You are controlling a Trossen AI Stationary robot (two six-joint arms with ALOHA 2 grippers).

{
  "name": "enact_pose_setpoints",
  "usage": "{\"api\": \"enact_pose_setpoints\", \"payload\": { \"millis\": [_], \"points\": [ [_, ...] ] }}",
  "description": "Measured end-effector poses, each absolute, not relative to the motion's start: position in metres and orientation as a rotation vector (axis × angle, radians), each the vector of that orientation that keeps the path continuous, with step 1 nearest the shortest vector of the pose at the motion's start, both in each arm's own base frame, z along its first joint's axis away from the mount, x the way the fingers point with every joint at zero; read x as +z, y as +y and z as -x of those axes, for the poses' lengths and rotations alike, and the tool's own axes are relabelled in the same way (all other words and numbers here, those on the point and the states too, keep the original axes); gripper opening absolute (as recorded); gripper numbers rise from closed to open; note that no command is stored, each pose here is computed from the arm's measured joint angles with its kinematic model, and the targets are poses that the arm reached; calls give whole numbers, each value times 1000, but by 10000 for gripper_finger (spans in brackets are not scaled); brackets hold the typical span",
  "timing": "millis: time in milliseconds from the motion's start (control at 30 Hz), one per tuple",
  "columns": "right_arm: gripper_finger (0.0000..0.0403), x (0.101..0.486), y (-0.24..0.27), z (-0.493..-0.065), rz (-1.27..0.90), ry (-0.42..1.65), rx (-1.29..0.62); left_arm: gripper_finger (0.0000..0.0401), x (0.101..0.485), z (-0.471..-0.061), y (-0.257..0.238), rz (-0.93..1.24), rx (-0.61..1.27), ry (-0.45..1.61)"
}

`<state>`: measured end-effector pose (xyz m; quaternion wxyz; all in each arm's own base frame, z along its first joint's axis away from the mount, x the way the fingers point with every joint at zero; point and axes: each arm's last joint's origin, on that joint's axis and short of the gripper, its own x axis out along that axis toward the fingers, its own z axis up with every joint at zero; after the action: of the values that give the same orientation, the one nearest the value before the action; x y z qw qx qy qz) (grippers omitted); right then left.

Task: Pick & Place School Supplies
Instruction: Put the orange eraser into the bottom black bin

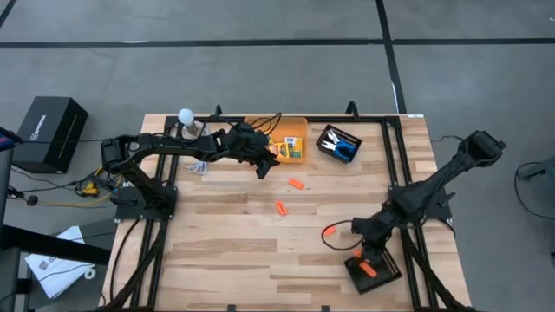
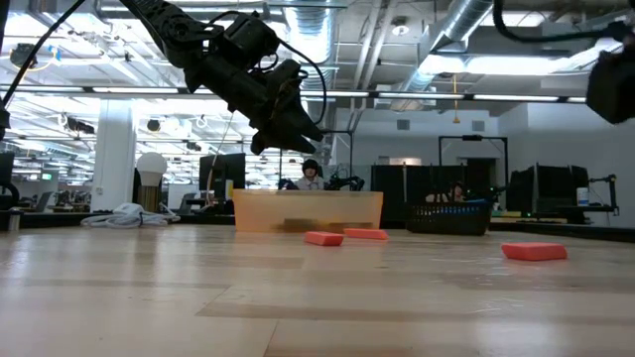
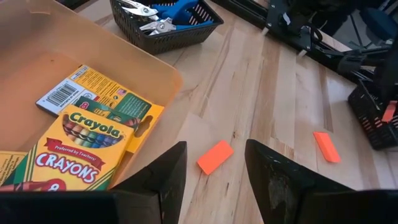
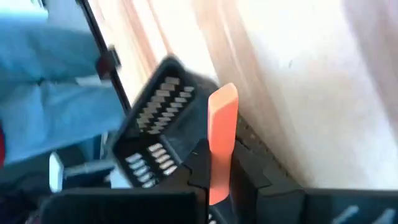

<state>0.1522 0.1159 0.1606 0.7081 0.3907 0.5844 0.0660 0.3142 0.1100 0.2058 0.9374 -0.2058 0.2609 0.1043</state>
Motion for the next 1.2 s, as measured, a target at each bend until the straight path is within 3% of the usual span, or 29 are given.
{"api": "enact_pose_setpoints", "payload": {
  "millis": [433,867,1200],
  "points": [
    [21,210,112,-145,-873,1020,151,159,206,-314,110,425,198,533],
    [21,194,156,-115,-800,1244,200,159,206,-314,110,425,198,533],
    [21,165,176,-111,-745,1376,93,159,206,-314,110,425,198,533]
  ]
}}
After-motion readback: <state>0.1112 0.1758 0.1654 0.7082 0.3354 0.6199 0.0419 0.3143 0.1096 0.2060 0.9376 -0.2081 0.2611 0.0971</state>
